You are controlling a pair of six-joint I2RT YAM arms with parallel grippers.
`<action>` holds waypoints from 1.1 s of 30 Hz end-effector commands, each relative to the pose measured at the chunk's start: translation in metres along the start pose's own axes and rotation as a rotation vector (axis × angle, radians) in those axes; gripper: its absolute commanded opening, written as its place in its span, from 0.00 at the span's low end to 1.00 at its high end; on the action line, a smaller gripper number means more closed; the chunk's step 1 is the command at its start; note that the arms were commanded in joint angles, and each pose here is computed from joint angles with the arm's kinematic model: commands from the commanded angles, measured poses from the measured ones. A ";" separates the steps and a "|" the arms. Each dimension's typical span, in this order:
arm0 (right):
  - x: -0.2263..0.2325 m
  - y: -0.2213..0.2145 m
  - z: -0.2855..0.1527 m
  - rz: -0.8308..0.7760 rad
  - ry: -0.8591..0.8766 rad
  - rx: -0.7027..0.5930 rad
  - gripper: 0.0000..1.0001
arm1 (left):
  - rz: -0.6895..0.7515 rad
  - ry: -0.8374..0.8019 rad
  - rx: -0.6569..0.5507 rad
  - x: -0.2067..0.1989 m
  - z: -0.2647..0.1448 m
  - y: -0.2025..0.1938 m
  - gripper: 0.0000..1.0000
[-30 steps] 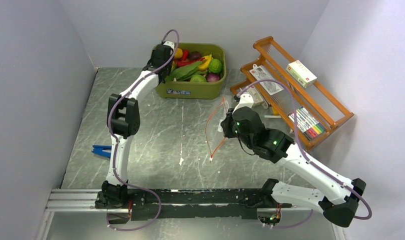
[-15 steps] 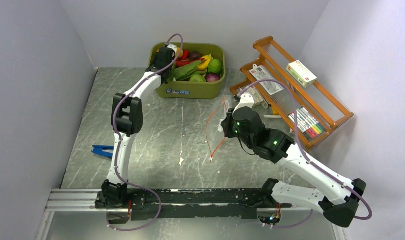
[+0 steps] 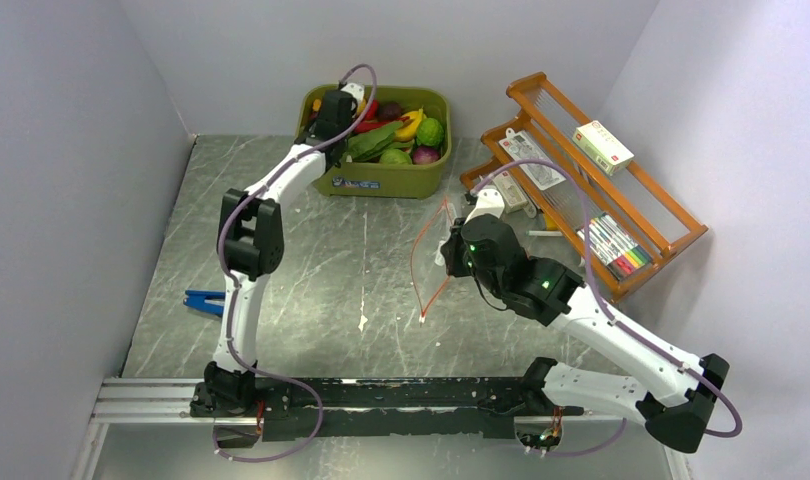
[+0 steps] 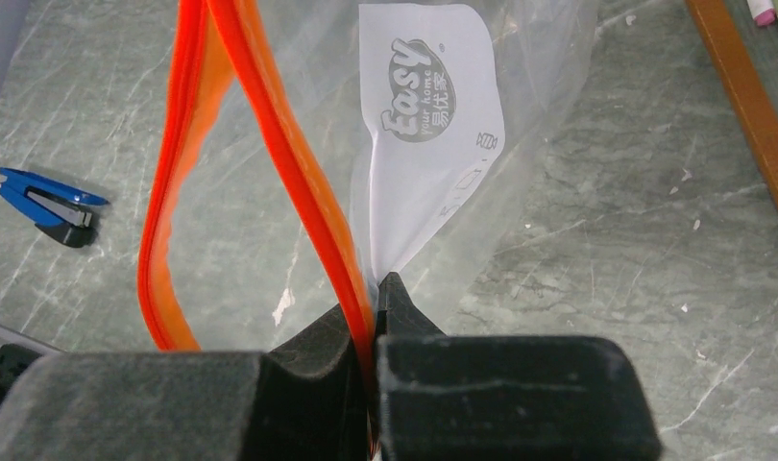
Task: Place the food in the zip-top bag and seal the zipper
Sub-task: Pick up the fake vegetable from the bin.
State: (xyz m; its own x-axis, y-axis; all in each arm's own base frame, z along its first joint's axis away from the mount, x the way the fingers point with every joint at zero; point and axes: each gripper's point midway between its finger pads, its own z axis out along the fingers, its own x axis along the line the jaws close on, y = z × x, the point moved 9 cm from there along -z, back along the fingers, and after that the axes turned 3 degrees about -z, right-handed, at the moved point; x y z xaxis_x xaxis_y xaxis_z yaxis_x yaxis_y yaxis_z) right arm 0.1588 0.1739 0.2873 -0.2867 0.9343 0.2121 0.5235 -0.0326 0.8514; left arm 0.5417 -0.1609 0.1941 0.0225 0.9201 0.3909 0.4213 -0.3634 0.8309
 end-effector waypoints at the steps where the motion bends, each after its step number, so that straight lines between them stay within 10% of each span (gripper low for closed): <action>1: 0.000 0.001 0.001 -0.004 0.000 -0.021 0.00 | -0.103 -0.039 -0.172 0.018 -0.053 0.064 0.20; 19: 0.010 0.004 0.009 0.040 0.039 -0.030 0.00 | -0.423 -0.552 -0.164 0.025 -0.171 0.079 0.21; 33: 0.033 0.015 0.034 0.119 0.124 0.059 0.00 | -0.598 -1.391 -0.069 0.020 -0.327 0.000 0.24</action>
State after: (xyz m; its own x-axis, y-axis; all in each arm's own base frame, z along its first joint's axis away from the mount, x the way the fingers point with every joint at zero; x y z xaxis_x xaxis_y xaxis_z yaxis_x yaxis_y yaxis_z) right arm 0.1785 0.2056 0.2772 -0.3003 0.9081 0.2918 0.6015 -0.0571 0.7968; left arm 0.2885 -0.1845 0.3409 0.6355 0.5922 -0.4954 0.5041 0.1678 0.8472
